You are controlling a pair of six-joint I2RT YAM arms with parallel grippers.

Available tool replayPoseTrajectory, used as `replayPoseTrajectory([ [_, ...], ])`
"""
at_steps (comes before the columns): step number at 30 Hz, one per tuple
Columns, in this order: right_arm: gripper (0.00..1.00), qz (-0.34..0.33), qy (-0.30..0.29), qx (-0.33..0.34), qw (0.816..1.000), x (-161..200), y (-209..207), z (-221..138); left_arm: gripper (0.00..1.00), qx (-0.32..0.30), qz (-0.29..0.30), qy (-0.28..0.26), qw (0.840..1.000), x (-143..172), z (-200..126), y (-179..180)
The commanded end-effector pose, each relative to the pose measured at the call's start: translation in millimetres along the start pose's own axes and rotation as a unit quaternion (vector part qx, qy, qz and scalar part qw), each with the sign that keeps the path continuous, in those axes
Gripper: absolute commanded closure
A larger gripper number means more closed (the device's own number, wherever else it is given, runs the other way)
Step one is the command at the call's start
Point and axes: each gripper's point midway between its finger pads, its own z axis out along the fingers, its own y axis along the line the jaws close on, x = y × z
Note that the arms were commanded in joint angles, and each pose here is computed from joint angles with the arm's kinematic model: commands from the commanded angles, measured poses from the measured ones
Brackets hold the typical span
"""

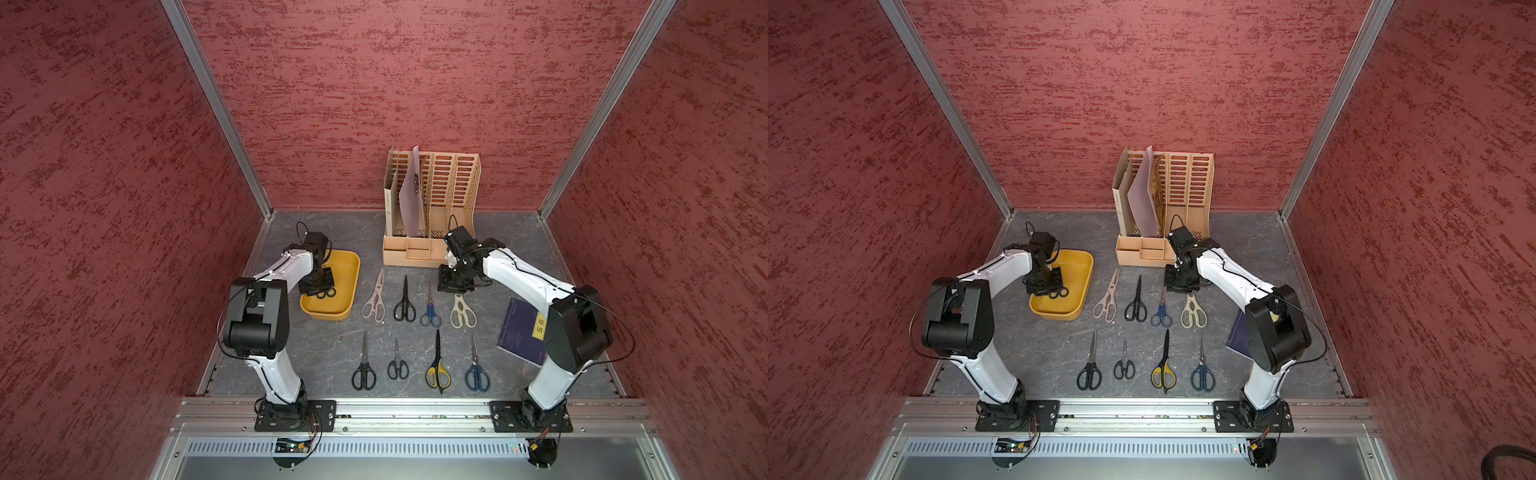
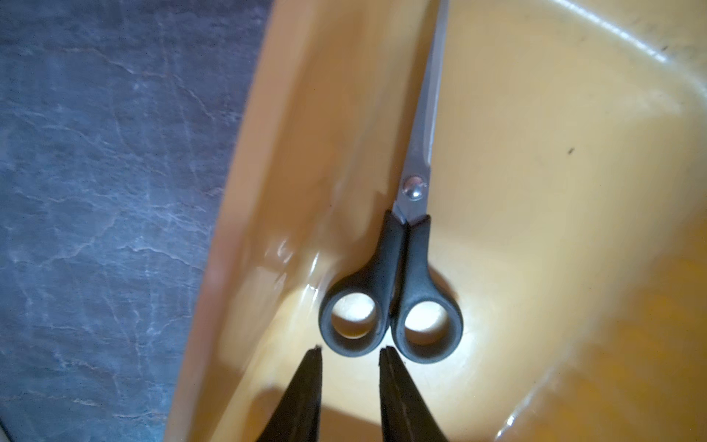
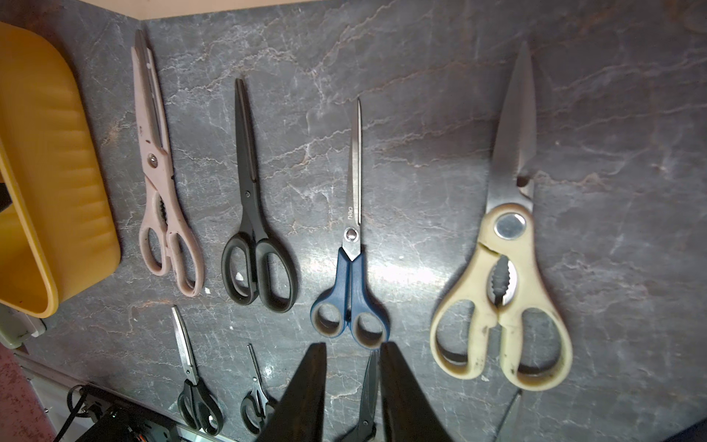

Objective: Take the scissors out of the storage box
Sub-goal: Pick up the scissors from the storage box.

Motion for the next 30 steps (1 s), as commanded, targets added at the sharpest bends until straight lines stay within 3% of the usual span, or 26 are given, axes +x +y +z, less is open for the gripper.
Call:
replayPoseTrajectory([
  [1,0.71,-0.012,-0.006,-0.004,1.0,-8,8,-3,0.69,0.016,0.01,-0.019,1.0,-10,-12,-8],
  [9,0.72,-0.017,-0.004,0.0,1.0,-12,8,0,0.7,0.007,0.013,-0.02,1.0,-7,-7,-21],
  [30,0.71,-0.029,-0.002,0.018,0.999,-11,2,-4,0.71,0.008,0.004,0.014,1.0,9,42,-13],
])
